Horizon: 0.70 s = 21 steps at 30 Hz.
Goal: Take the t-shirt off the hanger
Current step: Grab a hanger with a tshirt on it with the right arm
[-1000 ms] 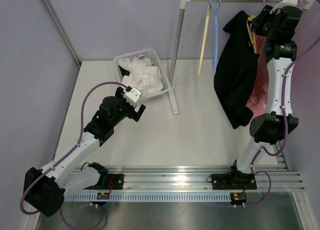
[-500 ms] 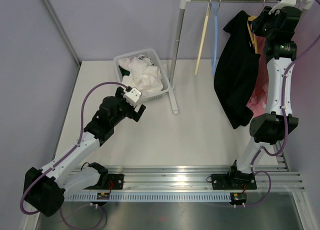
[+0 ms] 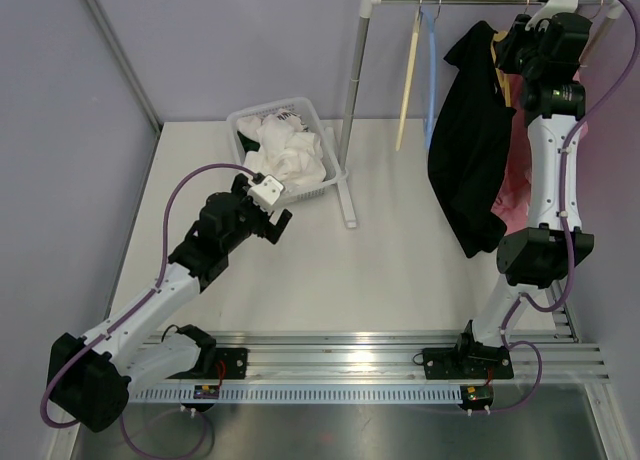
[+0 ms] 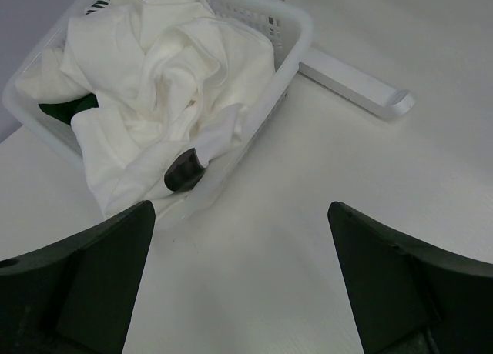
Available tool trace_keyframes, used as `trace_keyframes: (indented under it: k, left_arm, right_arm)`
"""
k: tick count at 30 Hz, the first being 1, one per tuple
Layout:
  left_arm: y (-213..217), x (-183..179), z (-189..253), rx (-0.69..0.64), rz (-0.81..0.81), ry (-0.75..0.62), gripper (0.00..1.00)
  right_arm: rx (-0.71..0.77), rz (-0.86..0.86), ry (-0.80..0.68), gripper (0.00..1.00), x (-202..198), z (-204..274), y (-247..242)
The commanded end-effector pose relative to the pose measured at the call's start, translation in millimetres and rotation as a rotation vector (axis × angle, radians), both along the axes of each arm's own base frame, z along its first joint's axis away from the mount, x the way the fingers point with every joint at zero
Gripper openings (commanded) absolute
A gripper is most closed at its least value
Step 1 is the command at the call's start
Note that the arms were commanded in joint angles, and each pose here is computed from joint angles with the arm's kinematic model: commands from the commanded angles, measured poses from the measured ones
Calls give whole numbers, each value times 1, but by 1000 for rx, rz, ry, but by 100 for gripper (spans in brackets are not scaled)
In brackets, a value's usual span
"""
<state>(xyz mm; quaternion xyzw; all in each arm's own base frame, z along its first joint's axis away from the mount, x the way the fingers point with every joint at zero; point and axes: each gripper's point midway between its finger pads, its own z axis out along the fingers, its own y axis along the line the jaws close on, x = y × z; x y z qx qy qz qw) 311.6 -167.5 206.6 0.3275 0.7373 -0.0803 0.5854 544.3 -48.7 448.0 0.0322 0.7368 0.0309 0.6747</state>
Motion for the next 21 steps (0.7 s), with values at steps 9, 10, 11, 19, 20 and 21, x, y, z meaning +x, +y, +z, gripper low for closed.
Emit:
trace_keyframes:
  k: [9,10,11,19,20,21]
  left_arm:
    - [-7,3,8,-8,-28,-32,99]
    - [-8,3,9,-11,-29,-34,99]
    - [-8,3,9,-10,-31,-32,99]
    - [-9,2,9,-9,-33,-33,99]
    - [-9,2,8,-8,-33,-32,99]
    - [-9,2,8,-8,-34,-31,99]
  right_arm:
    - [-84,-75,-9,28,-2,9,-8]
    - [-86,-87,-3,27,-4,9,-9]
    - [-89,-88,-2,26,-5,10,-9]
    - [-89,-132,-33,0,-8,19,-12]
    - [-87,-139,-45,0,-9,22,-13]
    - [-87,-136,-71,0,-9,28,-10]
